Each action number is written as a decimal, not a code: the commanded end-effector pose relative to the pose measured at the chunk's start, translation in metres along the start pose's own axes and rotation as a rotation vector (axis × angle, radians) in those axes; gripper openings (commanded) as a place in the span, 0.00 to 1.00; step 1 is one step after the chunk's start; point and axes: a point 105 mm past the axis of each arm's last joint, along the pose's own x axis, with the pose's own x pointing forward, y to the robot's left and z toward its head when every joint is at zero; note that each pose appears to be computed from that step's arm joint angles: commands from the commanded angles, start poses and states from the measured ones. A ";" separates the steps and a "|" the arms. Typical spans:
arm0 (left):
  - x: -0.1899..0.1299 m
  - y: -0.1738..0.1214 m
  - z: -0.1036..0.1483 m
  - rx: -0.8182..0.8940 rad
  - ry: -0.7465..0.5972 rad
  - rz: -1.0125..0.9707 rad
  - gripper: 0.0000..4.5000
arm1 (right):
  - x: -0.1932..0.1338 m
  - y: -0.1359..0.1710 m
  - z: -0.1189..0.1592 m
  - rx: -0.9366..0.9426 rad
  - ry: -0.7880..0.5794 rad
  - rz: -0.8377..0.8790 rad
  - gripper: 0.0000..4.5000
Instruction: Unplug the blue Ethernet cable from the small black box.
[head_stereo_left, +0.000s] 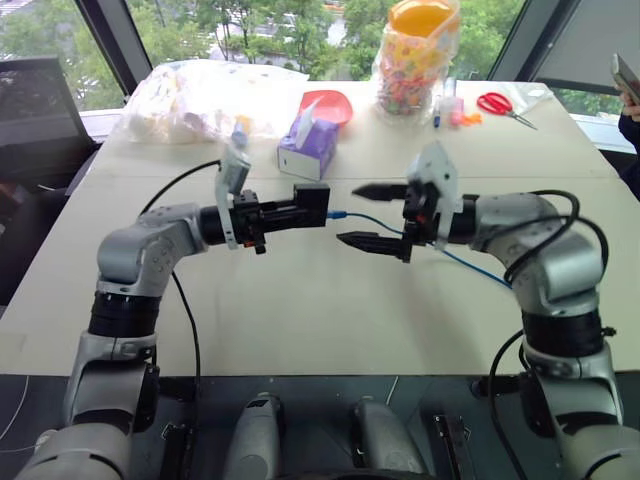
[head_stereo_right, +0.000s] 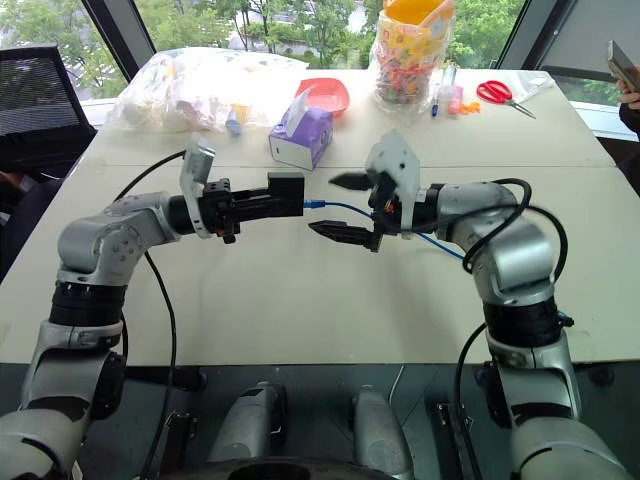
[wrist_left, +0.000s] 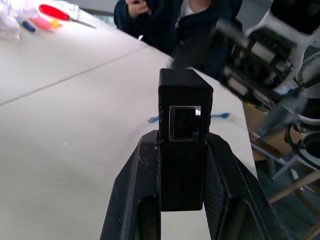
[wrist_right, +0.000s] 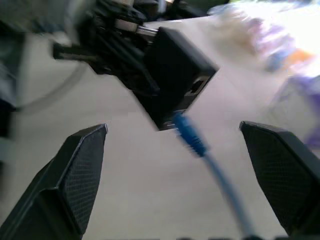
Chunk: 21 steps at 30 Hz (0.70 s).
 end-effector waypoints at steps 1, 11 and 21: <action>-0.001 -0.015 0.023 0.024 -0.050 -0.063 0.11 | -0.006 0.005 0.009 0.217 -0.056 0.111 0.98; -0.003 -0.025 0.029 -0.041 -0.056 -0.098 0.11 | 0.003 0.001 0.019 0.294 -0.115 0.141 0.98; -0.005 -0.027 0.026 -0.041 -0.033 -0.094 0.11 | 0.008 0.005 0.019 0.283 -0.105 0.161 0.70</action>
